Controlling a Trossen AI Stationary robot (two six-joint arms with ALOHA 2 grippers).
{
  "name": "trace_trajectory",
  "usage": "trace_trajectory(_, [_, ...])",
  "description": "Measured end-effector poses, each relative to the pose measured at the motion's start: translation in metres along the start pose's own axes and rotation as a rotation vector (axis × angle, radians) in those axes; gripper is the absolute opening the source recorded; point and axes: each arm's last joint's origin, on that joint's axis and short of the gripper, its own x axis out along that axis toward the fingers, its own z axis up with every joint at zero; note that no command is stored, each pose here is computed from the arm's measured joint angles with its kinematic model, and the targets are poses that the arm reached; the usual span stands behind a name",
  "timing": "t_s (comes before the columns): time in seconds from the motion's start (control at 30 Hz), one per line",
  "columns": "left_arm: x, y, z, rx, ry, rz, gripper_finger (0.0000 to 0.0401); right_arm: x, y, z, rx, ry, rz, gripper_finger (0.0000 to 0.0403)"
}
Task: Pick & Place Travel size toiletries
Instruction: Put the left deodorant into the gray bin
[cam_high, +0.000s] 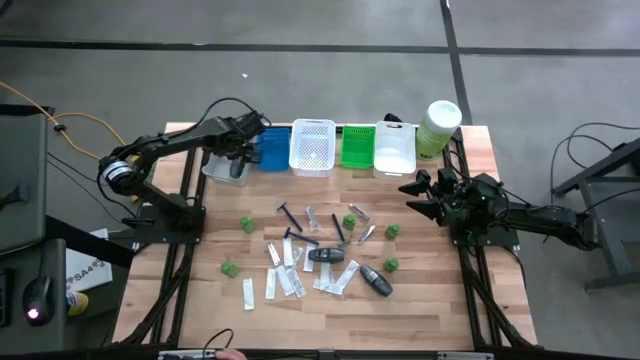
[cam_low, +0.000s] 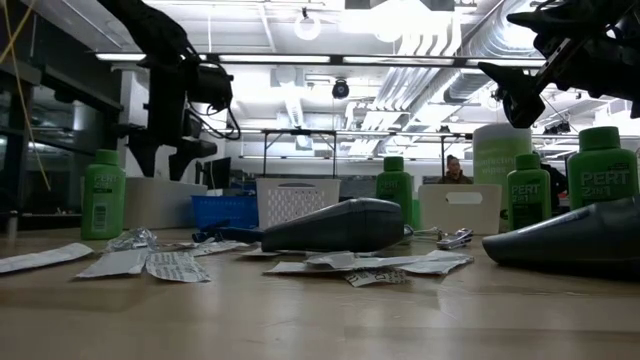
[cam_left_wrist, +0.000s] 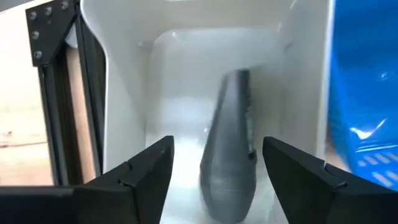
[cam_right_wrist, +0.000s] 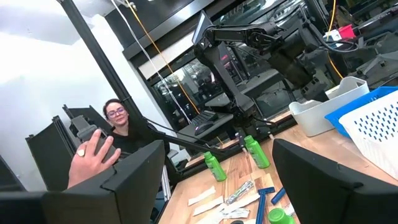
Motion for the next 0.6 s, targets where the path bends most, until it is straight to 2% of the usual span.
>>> trace_trajectory(0.17, [-0.003,0.0,-0.004,0.023,0.022,0.01,0.0246,0.0,0.0,0.0,0.0,0.0,0.0,0.0293])
trace_trajectory(0.33, [-0.029,-0.007,-0.015,0.098,-0.015,-0.072,0.0235,0.0,0.0,0.0,0.0,0.0,0.0,0.0293])
trace_trajectory(0.43, [-0.05,-0.018,-0.023,0.228,-0.059,-0.153,0.0228,0.0,0.0,0.0,0.0,0.0,0.0,0.0293])
trace_trajectory(0.6, [-0.08,-0.046,-0.048,0.561,-0.164,-0.282,0.0222,0.0,0.0,0.0,0.0,0.0,0.0,0.0293])
